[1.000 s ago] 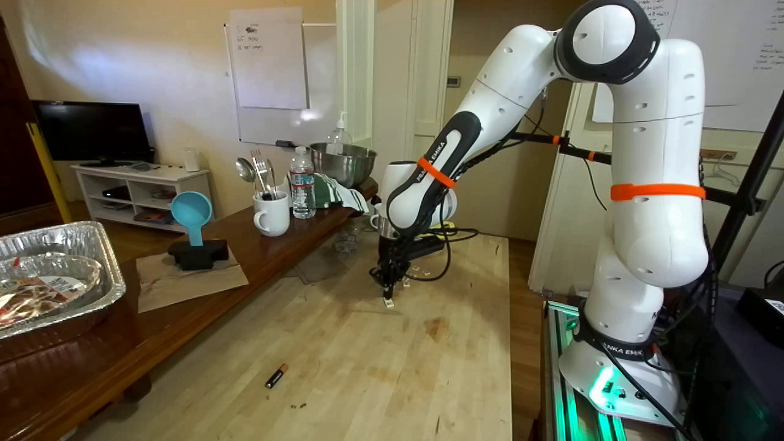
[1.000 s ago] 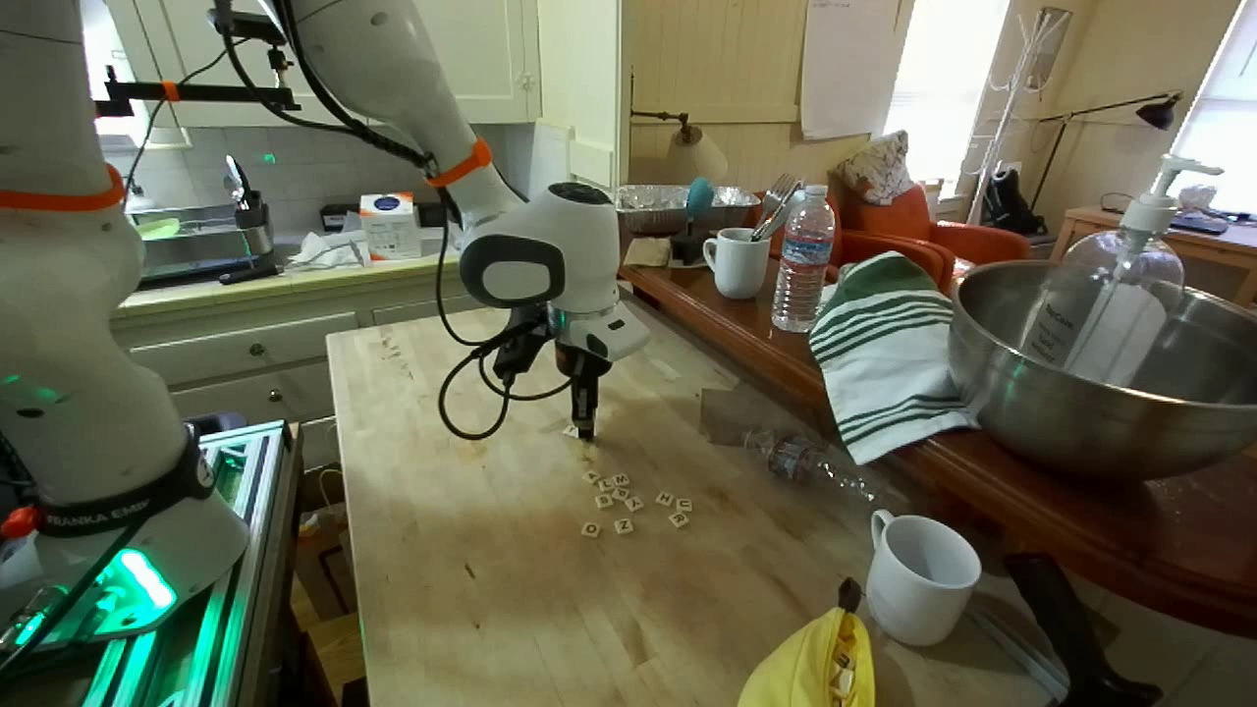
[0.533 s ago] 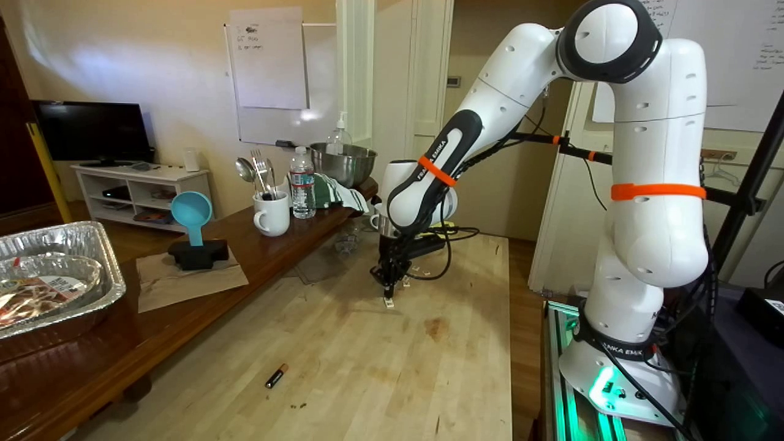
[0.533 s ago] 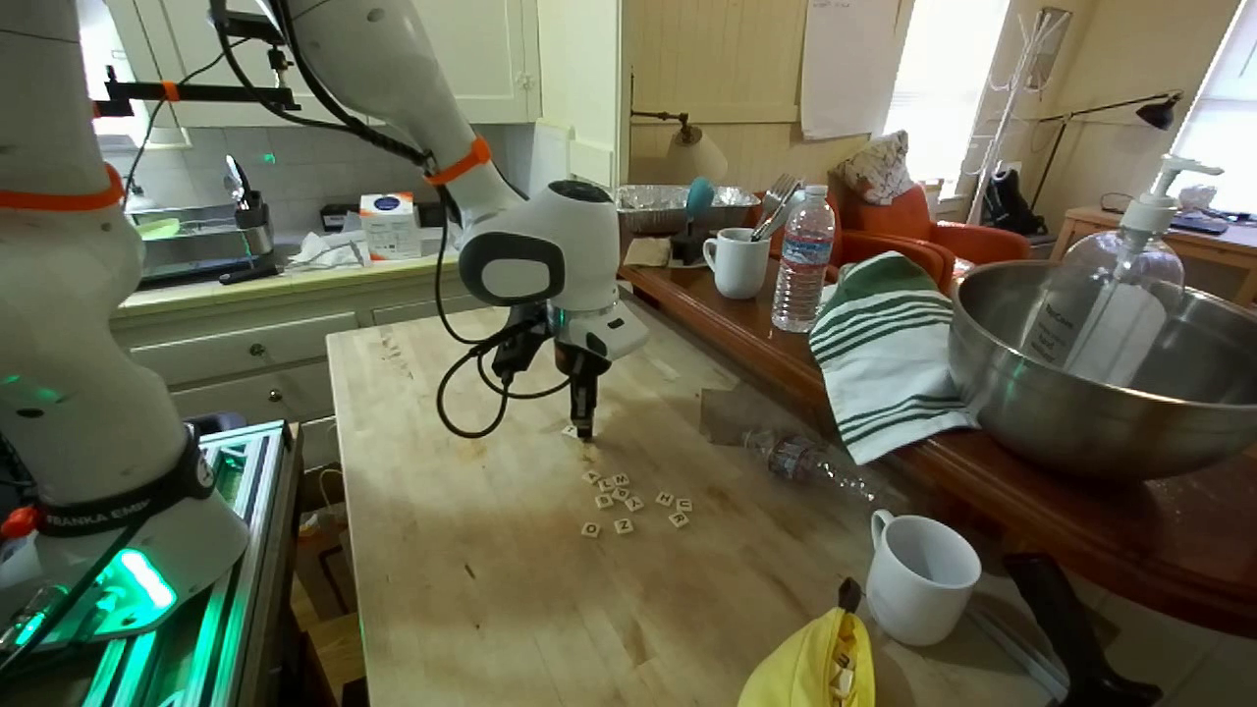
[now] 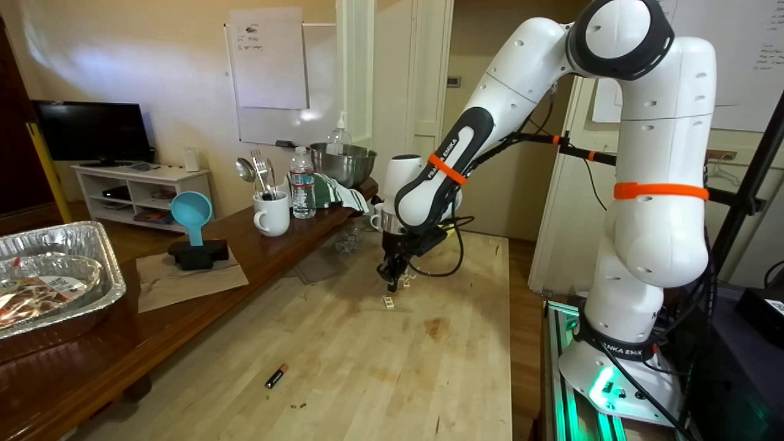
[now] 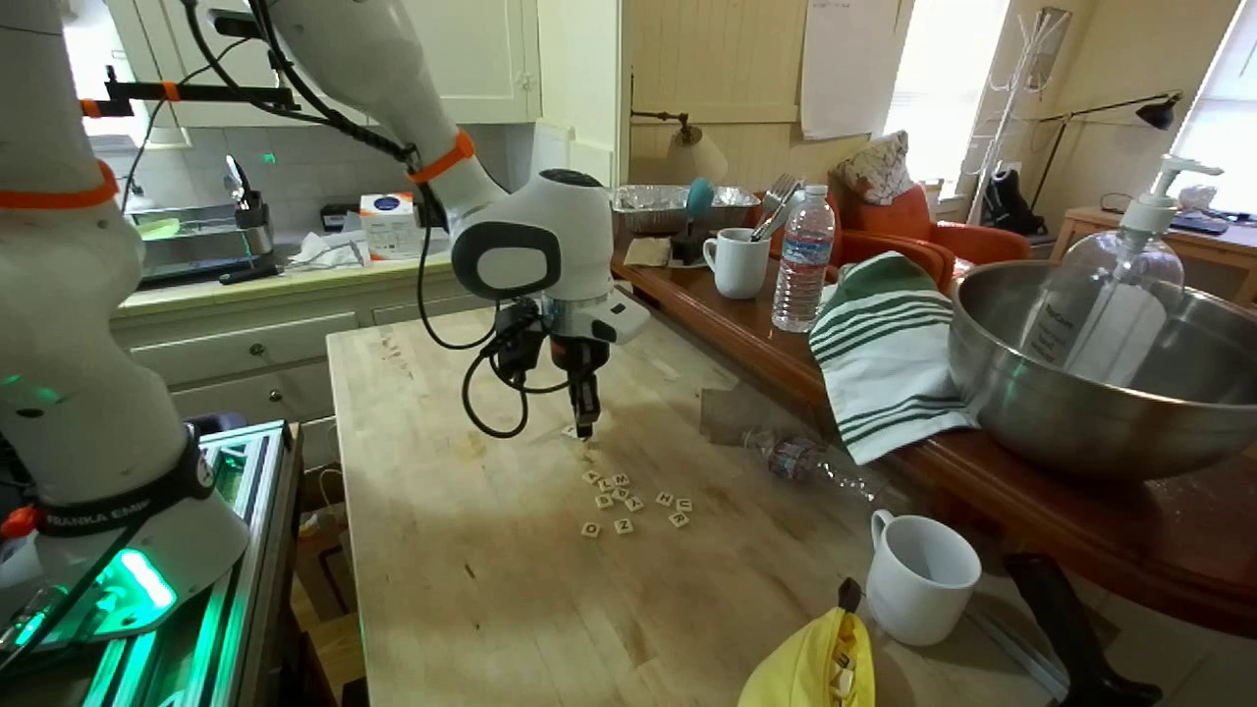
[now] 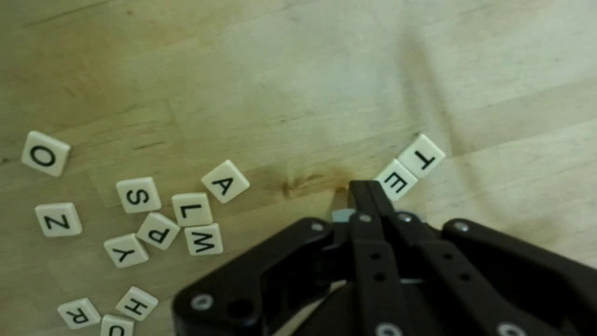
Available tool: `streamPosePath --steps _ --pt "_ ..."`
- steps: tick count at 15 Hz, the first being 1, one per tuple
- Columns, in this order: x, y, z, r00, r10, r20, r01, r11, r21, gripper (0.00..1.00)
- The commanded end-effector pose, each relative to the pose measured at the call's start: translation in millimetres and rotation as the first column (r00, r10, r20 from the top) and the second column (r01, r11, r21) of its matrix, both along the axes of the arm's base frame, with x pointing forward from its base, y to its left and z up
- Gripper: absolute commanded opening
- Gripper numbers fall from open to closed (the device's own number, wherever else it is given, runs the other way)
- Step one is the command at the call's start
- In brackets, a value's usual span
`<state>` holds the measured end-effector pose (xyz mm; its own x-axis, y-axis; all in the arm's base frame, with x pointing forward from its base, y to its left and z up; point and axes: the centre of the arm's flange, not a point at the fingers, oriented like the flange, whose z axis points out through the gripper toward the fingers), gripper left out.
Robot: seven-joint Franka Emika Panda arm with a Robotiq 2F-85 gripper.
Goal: Align the blocks on the table
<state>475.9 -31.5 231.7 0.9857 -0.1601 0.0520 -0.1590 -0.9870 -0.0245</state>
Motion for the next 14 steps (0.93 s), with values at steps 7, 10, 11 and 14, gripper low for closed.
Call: streamPosePath --steps 7,10,11,14 --pt "-17 -19 8 0.882 0.469 -0.053 -0.471 0.867 -0.163 0.0" --pt "-15 -23 3 0.798 0.598 -0.076 -0.601 0.778 -0.184 0.0" --pt "-14 -25 2 0.766 0.636 -0.09 -0.64 0.744 -0.193 0.0" --pt "-12 -31 -3 0.698 0.705 -0.122 -0.712 0.666 -0.223 0.0"
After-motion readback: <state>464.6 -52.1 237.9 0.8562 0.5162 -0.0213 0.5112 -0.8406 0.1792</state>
